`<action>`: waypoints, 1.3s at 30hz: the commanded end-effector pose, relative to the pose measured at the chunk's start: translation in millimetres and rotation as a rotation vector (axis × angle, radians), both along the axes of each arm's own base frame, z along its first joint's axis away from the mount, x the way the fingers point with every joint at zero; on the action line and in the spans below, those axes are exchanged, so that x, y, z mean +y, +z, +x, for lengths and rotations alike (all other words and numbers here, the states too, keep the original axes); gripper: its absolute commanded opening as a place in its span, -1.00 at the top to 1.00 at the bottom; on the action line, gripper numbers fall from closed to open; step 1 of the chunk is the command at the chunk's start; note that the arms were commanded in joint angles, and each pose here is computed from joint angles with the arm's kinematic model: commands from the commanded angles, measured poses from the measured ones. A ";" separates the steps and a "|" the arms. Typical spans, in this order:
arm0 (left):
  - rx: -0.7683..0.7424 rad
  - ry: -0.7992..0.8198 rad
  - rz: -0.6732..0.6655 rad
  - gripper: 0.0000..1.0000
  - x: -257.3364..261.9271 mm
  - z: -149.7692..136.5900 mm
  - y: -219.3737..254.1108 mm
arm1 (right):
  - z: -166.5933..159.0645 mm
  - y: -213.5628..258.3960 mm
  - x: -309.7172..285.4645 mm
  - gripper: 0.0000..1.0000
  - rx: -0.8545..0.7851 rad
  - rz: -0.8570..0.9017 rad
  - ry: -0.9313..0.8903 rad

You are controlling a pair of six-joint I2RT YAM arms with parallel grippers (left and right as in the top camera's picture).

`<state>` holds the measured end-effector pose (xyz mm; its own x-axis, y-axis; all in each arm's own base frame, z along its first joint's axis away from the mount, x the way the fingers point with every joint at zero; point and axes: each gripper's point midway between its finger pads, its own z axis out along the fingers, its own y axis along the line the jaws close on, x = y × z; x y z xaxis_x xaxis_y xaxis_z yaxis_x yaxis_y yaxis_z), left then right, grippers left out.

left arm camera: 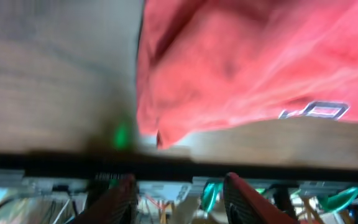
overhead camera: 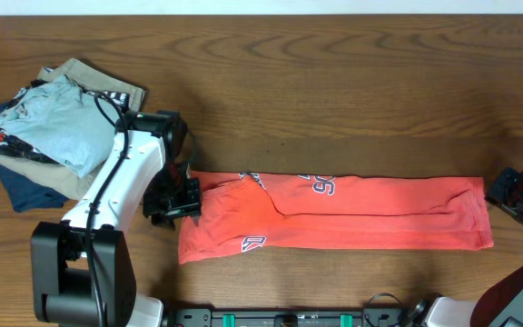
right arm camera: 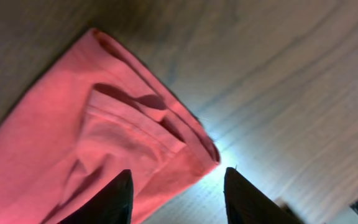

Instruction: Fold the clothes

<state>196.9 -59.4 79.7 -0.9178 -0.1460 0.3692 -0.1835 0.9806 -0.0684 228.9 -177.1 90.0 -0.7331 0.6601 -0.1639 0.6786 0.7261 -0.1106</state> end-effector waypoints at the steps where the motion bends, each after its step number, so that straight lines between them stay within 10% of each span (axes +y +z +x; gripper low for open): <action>1: -0.030 0.015 -0.033 0.07 -6.9 8.2 -3.7 | 2.5 -2.6 4.2 0.07 -0.027 0.033 0.040; 22: -0.094 0.017 -0.052 -0.04 -10.8 23.4 -7.7 | -11.0 -88.8 13.1 -0.35 -0.039 0.004 0.139; 39: -0.093 0.017 -0.052 -0.04 -10.7 23.2 -7.8 | -14.5 -124.0 15.1 -0.28 0.024 0.043 0.198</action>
<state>222.2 -68.4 72.9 -0.9508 -0.1402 0.2761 -0.1823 0.9742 -0.1332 239.9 -166.9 -3.6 -0.8305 0.5057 -0.2335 0.5309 0.8455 -0.0569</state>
